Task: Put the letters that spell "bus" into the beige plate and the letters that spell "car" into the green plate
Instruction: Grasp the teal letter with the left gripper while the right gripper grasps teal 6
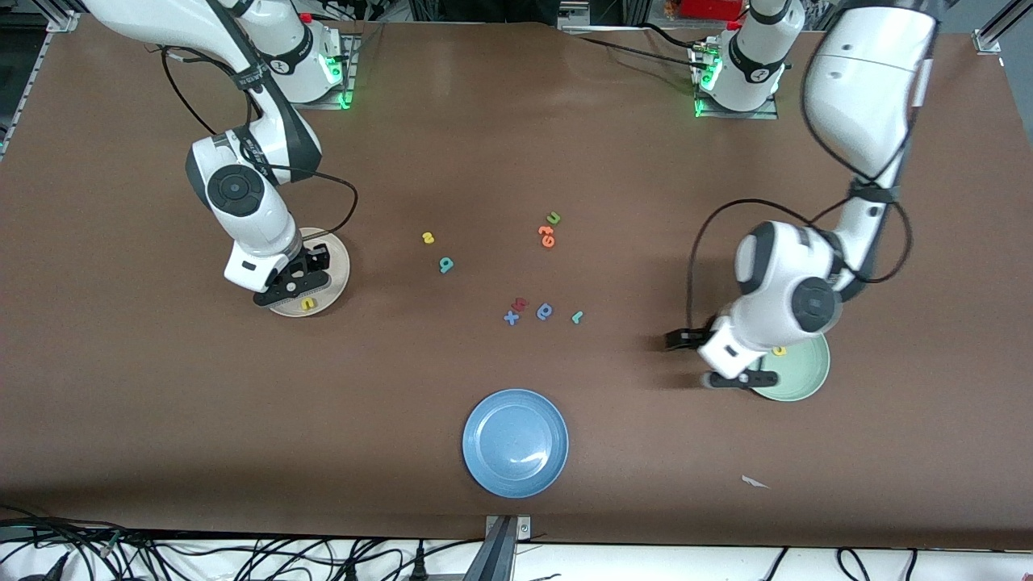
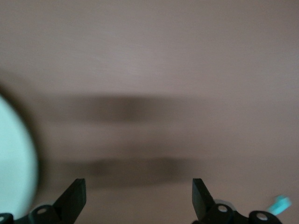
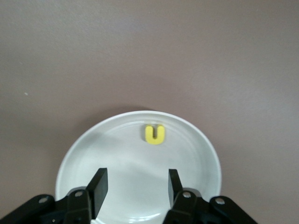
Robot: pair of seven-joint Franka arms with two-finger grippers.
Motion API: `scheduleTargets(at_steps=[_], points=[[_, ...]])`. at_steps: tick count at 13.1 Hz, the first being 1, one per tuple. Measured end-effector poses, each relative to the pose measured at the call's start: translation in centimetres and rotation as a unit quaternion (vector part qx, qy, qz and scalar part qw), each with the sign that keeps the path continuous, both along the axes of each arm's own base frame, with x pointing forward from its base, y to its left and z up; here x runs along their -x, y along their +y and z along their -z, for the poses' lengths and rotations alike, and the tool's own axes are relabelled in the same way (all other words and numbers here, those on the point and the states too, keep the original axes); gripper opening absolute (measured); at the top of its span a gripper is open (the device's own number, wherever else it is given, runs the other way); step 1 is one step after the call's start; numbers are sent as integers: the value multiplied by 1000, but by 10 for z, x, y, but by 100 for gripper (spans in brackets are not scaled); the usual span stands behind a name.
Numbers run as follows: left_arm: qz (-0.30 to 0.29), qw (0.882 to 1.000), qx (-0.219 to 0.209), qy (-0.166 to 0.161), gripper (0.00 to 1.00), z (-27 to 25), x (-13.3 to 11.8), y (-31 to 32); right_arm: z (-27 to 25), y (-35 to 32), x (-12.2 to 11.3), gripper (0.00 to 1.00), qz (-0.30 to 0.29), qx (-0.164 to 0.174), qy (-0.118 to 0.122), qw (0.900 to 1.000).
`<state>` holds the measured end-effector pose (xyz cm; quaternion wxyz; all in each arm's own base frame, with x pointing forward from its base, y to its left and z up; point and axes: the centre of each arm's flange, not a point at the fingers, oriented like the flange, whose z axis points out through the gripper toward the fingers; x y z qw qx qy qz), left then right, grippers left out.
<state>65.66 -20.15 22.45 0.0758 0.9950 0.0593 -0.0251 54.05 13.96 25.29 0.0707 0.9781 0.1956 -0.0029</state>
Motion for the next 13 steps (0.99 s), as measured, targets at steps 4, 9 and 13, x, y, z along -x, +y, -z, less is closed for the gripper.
scheduleTargets(at_steps=[4, 9, 13], points=[[-82, 997, 1, 2, 100, 4, 40, -113, 3, 65, 19, 68, 67, -40, 5, 997], [-115, 993, -26, 10, 97, 42, 69, -157, 19, 151, 45, 79, 113, -80, -15, 990], [-123, 992, -34, 15, 86, 53, 74, -160, 27, 210, 54, 80, 153, -105, -17, 983]])
